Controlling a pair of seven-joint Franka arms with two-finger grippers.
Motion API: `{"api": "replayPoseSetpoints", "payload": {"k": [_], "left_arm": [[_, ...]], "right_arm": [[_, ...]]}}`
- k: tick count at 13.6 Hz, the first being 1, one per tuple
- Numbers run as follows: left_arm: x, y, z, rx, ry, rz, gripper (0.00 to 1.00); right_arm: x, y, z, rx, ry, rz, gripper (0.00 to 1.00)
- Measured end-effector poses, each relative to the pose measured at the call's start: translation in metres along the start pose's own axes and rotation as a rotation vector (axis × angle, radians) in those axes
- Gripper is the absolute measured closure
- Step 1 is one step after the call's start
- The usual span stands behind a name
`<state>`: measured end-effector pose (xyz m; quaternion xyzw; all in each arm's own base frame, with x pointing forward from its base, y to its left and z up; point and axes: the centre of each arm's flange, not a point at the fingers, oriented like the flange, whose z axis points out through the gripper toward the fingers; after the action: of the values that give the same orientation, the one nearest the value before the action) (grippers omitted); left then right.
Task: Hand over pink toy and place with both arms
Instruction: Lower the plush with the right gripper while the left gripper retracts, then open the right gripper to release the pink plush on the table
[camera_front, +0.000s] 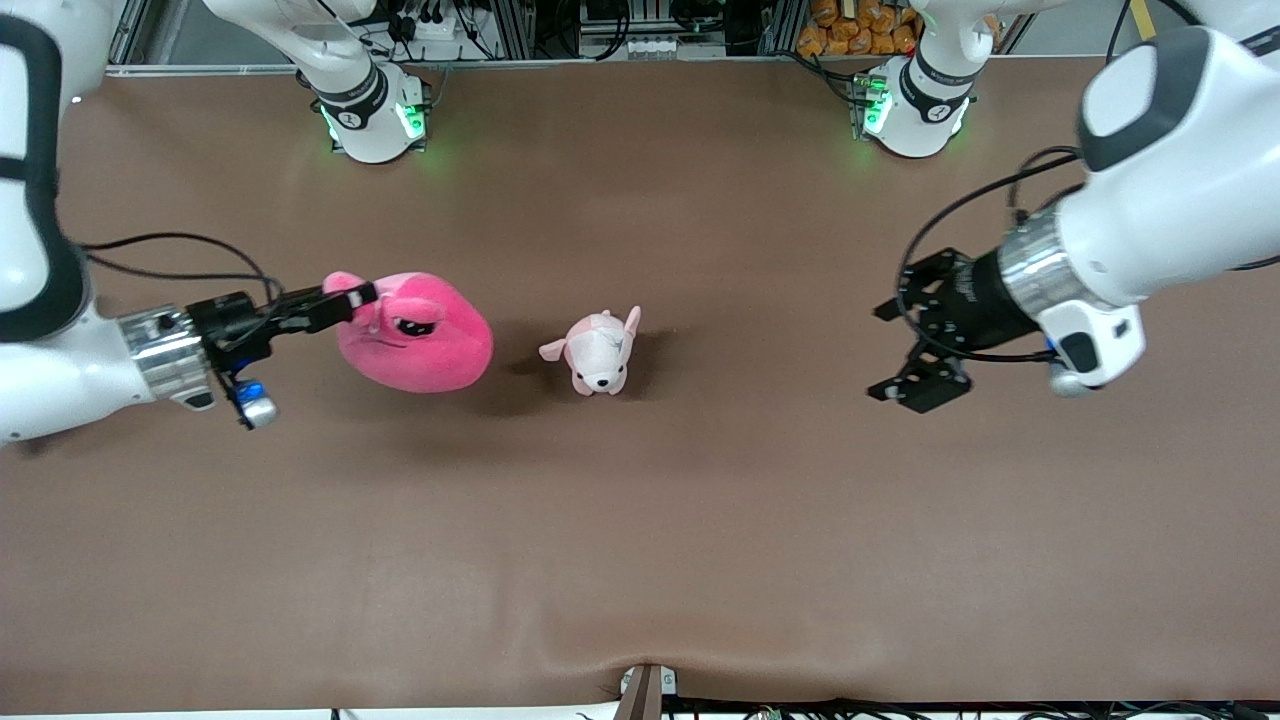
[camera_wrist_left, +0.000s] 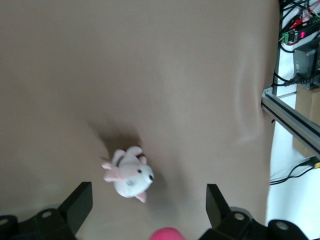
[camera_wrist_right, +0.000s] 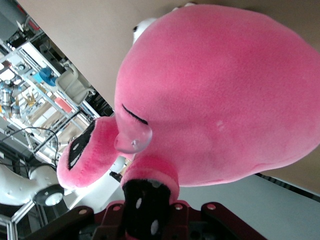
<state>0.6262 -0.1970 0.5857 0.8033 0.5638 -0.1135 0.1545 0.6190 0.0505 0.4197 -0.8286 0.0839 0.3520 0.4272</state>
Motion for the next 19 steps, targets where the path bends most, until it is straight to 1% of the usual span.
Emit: {"api": "replayPoseSetpoints", "payload": {"k": [1,3,5,6,9,11,13,14,16,19], "left_arm": [[0.014,-0.005,-0.005,0.024,0.034,0.076,0.00],[0.036,-0.014,-0.014,0.080,0.126,0.233,0.00],[0.046,-0.018,-0.020,0.121,0.223,0.341,0.00],[0.051,-0.019,-0.022,0.140,0.251,0.391,0.00],[0.066,-0.025,-0.037,0.172,0.278,0.580,0.00],[0.070,-0.034,-0.054,0.201,0.287,0.717,0.00],[0.068,-0.050,-0.071,0.239,0.295,0.848,0.00],[0.066,-0.061,-0.076,0.259,0.301,0.883,0.00],[0.065,-0.085,-0.083,0.290,0.318,0.902,0.00],[0.066,-0.124,-0.098,0.306,0.355,0.936,0.00]], "right_arm": [[0.009,0.022,-0.008,0.016,-0.007,-0.008,0.89],[0.028,0.060,-0.020,0.053,-0.013,-0.003,0.89],[0.042,0.097,-0.026,0.053,-0.018,-0.013,0.89],[0.048,0.116,-0.029,0.039,-0.021,-0.030,0.89],[0.050,0.155,-0.040,-0.045,-0.028,-0.058,0.89],[0.044,0.172,-0.050,-0.089,-0.025,-0.079,0.89],[0.041,0.187,-0.057,-0.133,-0.034,-0.122,0.89],[0.041,0.193,-0.057,-0.152,-0.044,-0.137,0.89],[0.047,0.203,-0.052,-0.170,-0.070,-0.170,0.89],[0.061,0.220,-0.040,-0.156,-0.106,-0.203,0.89]]}}
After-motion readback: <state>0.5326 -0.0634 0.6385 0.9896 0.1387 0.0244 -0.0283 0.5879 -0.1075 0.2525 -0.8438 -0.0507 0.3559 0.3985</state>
